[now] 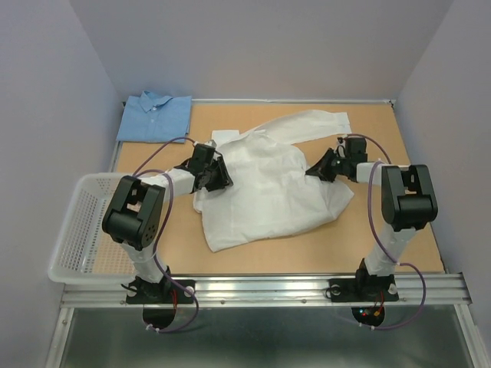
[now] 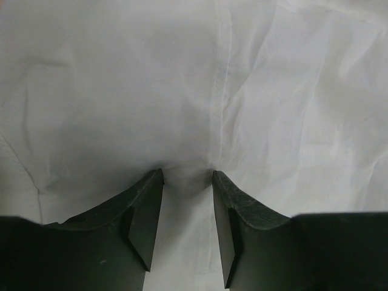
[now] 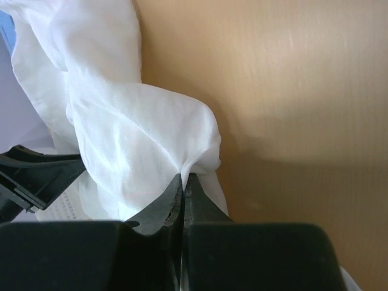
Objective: Fold and stack the long sleeve shirts
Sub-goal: Flatten the shirt out
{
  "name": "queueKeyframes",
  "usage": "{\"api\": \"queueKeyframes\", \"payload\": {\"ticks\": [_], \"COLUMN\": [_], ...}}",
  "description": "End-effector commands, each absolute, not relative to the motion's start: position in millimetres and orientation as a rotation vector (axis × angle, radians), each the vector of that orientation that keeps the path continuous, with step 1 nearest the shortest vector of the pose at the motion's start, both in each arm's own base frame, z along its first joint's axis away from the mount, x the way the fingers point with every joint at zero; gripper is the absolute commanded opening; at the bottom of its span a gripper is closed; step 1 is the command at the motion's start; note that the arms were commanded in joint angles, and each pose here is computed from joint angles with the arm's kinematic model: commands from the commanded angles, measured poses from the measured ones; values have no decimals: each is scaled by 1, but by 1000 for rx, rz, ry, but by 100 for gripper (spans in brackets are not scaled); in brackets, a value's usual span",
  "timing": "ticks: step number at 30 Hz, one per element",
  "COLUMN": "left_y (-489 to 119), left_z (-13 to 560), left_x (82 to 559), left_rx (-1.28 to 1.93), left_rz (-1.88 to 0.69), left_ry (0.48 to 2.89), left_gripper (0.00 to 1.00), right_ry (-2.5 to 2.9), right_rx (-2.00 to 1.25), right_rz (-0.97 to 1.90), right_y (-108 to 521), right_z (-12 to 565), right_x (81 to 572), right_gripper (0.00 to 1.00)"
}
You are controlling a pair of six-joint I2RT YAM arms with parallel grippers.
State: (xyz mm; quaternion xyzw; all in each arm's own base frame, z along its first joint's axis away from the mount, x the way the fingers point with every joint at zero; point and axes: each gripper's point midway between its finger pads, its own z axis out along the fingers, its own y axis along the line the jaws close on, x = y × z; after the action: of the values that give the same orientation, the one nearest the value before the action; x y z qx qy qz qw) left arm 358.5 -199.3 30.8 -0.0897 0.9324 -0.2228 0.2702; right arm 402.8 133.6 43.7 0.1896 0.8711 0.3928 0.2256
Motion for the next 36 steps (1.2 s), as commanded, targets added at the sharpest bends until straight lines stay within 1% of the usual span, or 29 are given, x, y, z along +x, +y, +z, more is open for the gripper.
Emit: {"api": "queueKeyframes", "payload": {"ticks": [1, 2, 3, 4, 5, 6, 8, 9, 12, 13, 15, 16, 17, 18, 19, 20, 21, 22, 23, 24, 25, 26, 28, 29, 31, 32, 33, 35, 36], "left_y": [-188, -187, -187, -187, -186, -185, -183, -181, -180, -180, -179, -179, -179, -179, -179, -178, -179, -179, -179, -179, -180, -180, -179, -179, -178, -177, -174, -171, -170], "left_z": [16, 17, 18, 21, 23, 24, 27, 29, 33, 36, 37, 36, 35, 35, 34, 33, 34, 35, 38, 39, 43, 47, 59, 67, 84, 90, 100, 108, 109], "left_x": [333, 333, 334, 336, 338, 339, 340, 340, 342, 342, 342, 342, 342, 341, 341, 340, 340, 340, 342, 343, 344, 346, 349, 353, 356, 357, 360, 363, 364], "left_rx": [-255, -256, -254, -253, -251, -249, -246, -245, -242, -242, -238, -239, -236, -236, -234, -233, -230, -229, -223, -221, -218, -212, -206, -205, -204, -206, -215, -219, -218], "left_rz": [-536, -533, -532, -531, -522, -515, -500, -484, -471, -473, -471, -469, -464, -464, -464, -461, -463, -465, -466, -463, -467, -468, -469, -468, -473, -474, -477, -479, -475], "left_ry": [2596, 2594, 2590, 2580, 2571, 2567, 2563, 2561, 2553, 2547, 2547, 2551, 2552, 2555, 2559, 2563, 2562, 2561, 2553, 2553, 2544, 2538, 2514, 2492, 2448, 2431, 2404, 2383, 2379], "left_gripper": [50, 50, 50, 49, 49, 49, 49, 49, 49, 49, 49, 49, 49, 49, 49, 49, 49, 49, 49, 49, 49, 49, 49, 49, 50, 50, 51, 52, 52], "right_ry": [2226, 2220, 2180, 2207, 2142, 2157, 2150, 2165, 2205, 2242, 2304, 2336, 2385, 2413, 2438, 2448, 2441, 2402, 2382, 2373, 2371, 2370, 2401, 2391, 2401, 2422, 2447, 2459, 2469], "right_rx": [323, 306, 283, 301, 287, 297, 271, 287, 207, 174, 58, 13, -42, -76, -87, -75, -43, -16, 24, 46, 83, 192, 313, 435, 534, 633, 657, 825, 876], "right_rz": [961, 865, 803, 735, 603, 534, 391, 288, 122, 77, 15, 28, 60, 114, 139, 159, 141, 121, 72, 69, 60, 42, 54, 46, 47, 44, 103, 137, 245], "right_y": [126, 115, 108, 100, 83, 74, 60, 49, 59, 66, 104, 118, 140, 154, 162, 163, 158, 150, 137, 129, 118, 90, 64, 39, 21, 5, 8, -17, -10], "right_z": [125, 133, 157, 163, 195, 195, 221, 225, 224, 216, 195, 185, 172, 166, 159, 158, 160, 173, 177, 181, 184, 186, 177, 174, 164, 148, 140, 113, 105], "right_x": [443, 448, 458, 453, 462, 456, 451, 446, 434, 425, 408, 401, 386, 376, 367, 362, 361, 359, 362, 363, 364, 367, 363, 362, 357, 349, 347, 336, 334], "right_gripper": [1, 1, 1, 1, 1, 1, 1, 1, 1, 1, 2, 9, 18, 37, 52, 52, 62, 67, 77, 80, 81, 81, 81, 81, 81, 81, 81, 80, 77]}}
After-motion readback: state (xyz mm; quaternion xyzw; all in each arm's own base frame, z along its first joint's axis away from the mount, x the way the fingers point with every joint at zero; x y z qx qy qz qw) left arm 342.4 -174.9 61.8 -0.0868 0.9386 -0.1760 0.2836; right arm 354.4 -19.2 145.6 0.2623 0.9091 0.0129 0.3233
